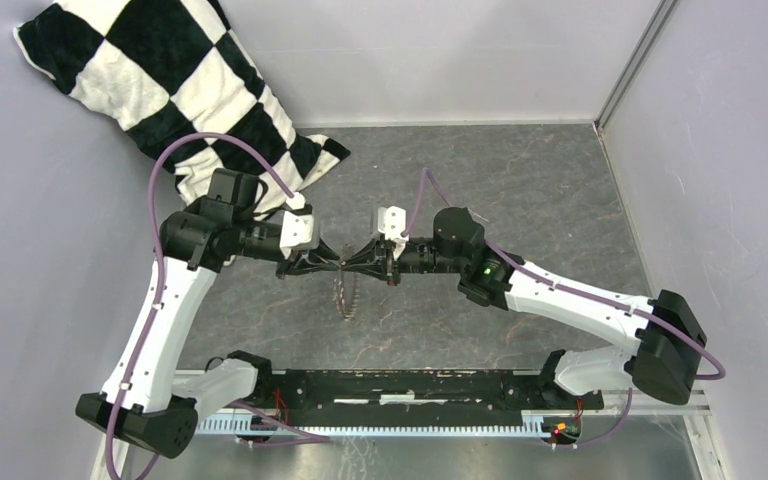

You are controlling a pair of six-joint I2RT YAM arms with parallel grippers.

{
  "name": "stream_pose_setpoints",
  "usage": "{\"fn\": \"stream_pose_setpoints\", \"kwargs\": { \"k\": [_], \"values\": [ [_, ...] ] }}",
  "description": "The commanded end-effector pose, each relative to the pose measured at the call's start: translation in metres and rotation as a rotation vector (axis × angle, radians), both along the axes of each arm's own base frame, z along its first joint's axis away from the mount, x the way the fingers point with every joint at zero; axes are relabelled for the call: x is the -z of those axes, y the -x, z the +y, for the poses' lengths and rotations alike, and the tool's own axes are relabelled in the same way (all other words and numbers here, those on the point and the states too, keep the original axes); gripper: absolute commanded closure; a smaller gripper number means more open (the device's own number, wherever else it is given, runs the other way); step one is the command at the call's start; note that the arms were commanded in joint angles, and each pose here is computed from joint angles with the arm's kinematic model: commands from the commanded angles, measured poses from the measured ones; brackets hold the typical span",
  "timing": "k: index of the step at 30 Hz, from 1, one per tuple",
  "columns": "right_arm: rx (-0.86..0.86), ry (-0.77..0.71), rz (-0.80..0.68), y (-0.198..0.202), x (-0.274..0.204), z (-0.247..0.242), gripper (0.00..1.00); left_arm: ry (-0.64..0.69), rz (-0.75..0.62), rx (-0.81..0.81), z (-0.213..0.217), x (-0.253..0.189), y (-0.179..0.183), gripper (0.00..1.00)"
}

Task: Put the keys on the keyring
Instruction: Adjust the keyring.

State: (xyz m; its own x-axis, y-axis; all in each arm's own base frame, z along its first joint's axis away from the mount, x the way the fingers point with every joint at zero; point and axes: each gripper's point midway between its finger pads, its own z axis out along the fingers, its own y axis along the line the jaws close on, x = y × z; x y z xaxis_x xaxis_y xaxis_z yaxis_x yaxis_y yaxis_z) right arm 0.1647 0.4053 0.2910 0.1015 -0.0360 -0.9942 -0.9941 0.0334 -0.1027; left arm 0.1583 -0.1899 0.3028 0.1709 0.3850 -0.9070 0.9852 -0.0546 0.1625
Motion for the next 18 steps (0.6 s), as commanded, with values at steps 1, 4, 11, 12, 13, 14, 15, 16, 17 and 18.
{"fn": "stream_pose_setpoints", "kwargs": {
  "k": [1,4,11,12,13,14,15,16,17,18],
  "values": [
    [0.049,-0.110,-0.095,-0.002,-0.051,-0.006,1.00,0.009,-0.033,-0.009,0.002,-0.013,0.007,0.73],
    [0.068,-0.116,-0.101,-0.003,-0.053,-0.008,1.00,-0.001,-0.048,-0.024,0.005,-0.014,0.008,0.75],
    [0.077,-0.144,-0.106,-0.002,-0.061,-0.010,1.00,-0.009,-0.057,-0.038,0.009,-0.011,0.014,0.80],
    [0.069,-0.149,-0.106,0.000,-0.062,-0.010,1.00,-0.005,-0.048,-0.043,0.008,-0.011,0.014,0.80],
    [0.065,-0.152,-0.105,0.001,-0.063,-0.009,1.00,-0.001,-0.034,-0.051,0.007,-0.010,0.012,0.80],
    [0.060,-0.157,-0.105,0.002,-0.065,-0.009,1.00,0.006,-0.022,-0.064,0.006,-0.010,0.010,0.80],
    [0.055,-0.158,-0.104,0.003,-0.065,-0.009,1.00,0.018,-0.023,-0.075,0.004,-0.012,0.005,0.79],
    [0.052,-0.162,-0.103,0.004,-0.066,-0.009,1.00,0.027,-0.005,-0.086,0.003,-0.013,0.004,0.79],
    [0.050,-0.165,-0.103,0.005,-0.067,-0.009,1.00,0.033,-0.005,-0.086,0.002,-0.014,0.002,0.78],
    [0.047,-0.168,-0.102,0.006,-0.067,-0.009,1.00,0.039,0.001,-0.083,0.001,-0.015,0.002,0.76]
  ]
}}
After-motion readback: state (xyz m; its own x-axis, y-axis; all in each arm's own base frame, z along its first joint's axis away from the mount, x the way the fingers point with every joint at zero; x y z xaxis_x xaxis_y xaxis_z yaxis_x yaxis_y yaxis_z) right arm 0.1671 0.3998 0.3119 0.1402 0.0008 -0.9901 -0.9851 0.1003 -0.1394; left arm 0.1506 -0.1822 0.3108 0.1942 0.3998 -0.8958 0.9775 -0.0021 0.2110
